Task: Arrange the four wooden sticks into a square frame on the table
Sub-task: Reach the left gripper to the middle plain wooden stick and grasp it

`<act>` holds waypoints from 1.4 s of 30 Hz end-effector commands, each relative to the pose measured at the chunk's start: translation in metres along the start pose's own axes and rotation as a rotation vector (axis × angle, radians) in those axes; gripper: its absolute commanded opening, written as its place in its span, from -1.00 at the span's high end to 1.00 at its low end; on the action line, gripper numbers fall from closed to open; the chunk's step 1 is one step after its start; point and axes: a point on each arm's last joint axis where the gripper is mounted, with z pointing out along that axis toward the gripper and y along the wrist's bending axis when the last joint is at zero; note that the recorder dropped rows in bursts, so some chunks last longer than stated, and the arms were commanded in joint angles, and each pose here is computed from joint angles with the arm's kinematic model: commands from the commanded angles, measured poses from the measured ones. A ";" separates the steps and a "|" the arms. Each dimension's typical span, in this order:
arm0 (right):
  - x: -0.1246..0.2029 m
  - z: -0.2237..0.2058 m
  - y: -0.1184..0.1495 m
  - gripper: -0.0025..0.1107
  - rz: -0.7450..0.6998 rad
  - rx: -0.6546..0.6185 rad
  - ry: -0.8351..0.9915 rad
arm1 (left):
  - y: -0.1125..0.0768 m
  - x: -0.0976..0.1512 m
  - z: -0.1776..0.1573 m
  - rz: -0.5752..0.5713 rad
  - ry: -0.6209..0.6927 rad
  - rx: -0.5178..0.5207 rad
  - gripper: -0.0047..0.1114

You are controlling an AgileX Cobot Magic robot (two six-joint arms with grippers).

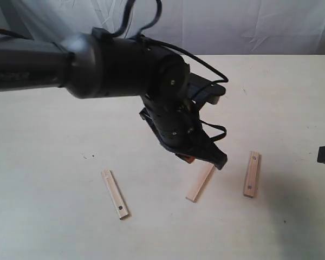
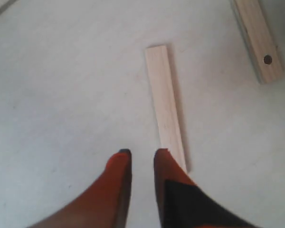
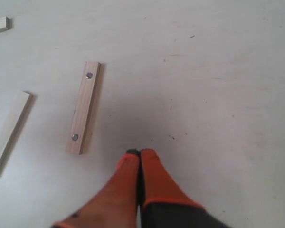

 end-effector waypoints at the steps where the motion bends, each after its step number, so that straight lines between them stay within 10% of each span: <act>1: -0.003 -0.001 0.000 0.97 0.001 0.000 -0.011 | -0.009 -0.004 0.017 -0.041 0.032 0.043 0.24; 34: -0.007 -0.001 0.001 0.97 0.001 -0.007 -0.055 | -0.006 0.002 0.074 -0.050 0.070 0.028 0.20; 42: -0.008 -0.001 0.001 0.97 0.001 -0.008 -0.066 | -0.001 0.004 0.073 -0.025 0.097 -0.007 0.92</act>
